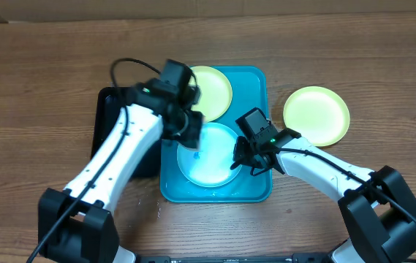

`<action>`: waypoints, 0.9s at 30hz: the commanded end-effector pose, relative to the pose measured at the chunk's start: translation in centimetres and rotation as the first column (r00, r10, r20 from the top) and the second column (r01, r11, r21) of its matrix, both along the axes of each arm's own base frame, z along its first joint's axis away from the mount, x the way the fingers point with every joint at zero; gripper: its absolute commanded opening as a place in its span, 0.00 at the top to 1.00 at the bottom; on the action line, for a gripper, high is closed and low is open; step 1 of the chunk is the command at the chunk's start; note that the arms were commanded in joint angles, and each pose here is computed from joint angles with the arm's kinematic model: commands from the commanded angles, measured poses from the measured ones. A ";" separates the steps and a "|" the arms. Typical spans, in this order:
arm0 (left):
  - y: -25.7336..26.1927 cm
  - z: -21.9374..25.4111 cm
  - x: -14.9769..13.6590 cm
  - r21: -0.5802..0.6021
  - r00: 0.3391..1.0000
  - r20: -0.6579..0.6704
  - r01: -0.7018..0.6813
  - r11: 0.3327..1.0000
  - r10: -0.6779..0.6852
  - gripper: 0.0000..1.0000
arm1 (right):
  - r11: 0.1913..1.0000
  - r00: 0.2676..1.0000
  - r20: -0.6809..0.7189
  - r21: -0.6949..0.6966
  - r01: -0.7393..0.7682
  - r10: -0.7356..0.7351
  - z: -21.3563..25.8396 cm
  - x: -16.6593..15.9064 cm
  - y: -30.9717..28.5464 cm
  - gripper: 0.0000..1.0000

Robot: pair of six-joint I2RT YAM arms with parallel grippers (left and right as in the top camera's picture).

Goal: Clean dirty plates on tray and stack at the side
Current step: 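Lower the sponge onto the pale blue plate held by the right gripper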

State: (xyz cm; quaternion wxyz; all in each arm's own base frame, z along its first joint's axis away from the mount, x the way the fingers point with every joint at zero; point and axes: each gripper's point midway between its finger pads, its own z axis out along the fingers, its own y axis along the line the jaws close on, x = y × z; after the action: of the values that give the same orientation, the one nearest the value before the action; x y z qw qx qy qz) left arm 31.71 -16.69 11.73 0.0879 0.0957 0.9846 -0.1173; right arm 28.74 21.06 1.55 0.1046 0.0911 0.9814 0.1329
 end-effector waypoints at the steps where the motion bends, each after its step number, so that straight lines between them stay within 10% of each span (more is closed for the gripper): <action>1: -1.3 -0.5 -0.9 -0.024 1.000 -0.007 -0.007 1.000 0.007 0.96 | 1.000 1.000 0.026 -0.002 0.012 -0.012 0.7 0.6 0.0 0.96; 27: -0.3 -6.0 -1.0 0.035 0.999 -0.012 -0.047 0.998 0.047 0.96 | 1.000 1.000 0.013 0.007 0.007 -0.007 0.6 0.3 0.2 0.96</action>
State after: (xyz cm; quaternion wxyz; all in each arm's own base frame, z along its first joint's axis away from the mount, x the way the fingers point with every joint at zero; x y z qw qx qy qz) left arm 30.70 -17.28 6.88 0.0931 0.0859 0.9861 -0.1072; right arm 28.60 20.94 1.48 0.1019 0.0929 0.9818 0.1302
